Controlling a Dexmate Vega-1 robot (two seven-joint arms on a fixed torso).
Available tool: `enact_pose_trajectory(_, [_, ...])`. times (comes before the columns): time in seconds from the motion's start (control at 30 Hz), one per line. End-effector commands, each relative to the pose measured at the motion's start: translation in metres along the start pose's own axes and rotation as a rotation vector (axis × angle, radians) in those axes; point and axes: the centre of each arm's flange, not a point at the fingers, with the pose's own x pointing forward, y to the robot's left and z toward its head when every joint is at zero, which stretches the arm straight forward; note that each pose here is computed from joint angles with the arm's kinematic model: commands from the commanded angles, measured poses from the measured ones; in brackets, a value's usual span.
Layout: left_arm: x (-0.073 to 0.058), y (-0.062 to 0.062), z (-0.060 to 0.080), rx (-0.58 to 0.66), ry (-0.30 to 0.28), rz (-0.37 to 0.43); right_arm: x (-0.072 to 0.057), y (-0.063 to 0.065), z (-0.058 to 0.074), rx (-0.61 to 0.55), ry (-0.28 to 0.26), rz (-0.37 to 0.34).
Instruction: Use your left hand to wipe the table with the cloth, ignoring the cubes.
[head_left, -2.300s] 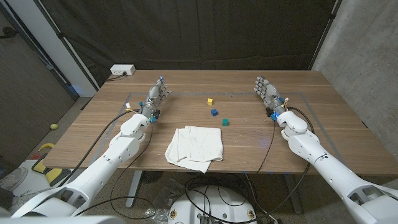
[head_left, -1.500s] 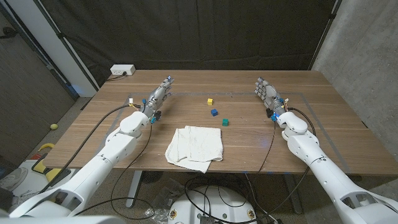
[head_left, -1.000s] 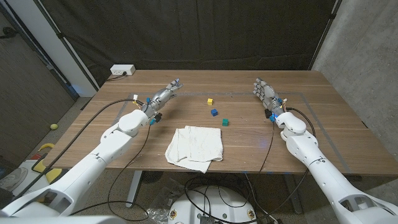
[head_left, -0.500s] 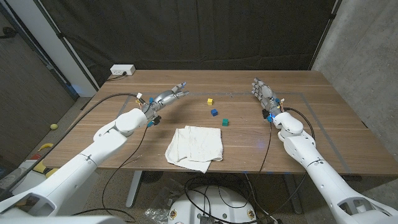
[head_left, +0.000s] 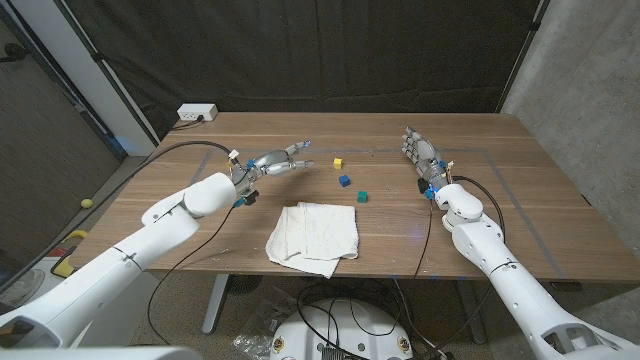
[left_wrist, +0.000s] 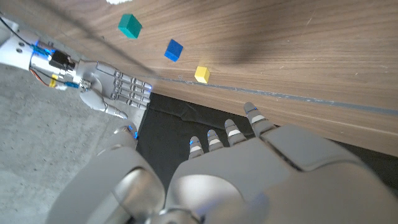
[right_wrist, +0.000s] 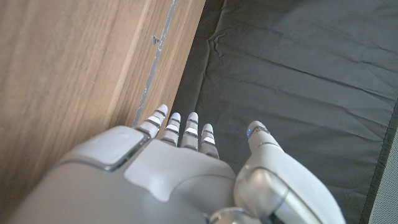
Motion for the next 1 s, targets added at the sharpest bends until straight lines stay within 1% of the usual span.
enact_pose_trajectory(0.03, [-0.006,-0.014,0.030,0.256,-0.023,-0.076,-0.009,0.009,-0.003,0.008,-0.005,-0.008])
enact_pose_trajectory(0.3, [-0.006,-0.029,0.044,0.393,-0.046,-0.140,-0.012,0.013,-0.004,0.009,-0.008,-0.012])
enact_pose_trajectory(0.53, [-0.008,-0.033,0.059,0.515,-0.066,-0.158,-0.014,0.015,-0.004,0.008,-0.010,-0.016])
enact_pose_trajectory(0.77, [-0.010,-0.039,0.077,0.697,-0.076,-0.184,-0.016,0.015,-0.004,0.008,-0.014,-0.022])
enact_pose_trajectory(1.0, [-0.007,-0.048,0.090,0.817,-0.075,-0.230,-0.018,0.013,-0.006,0.013,-0.011,-0.032])
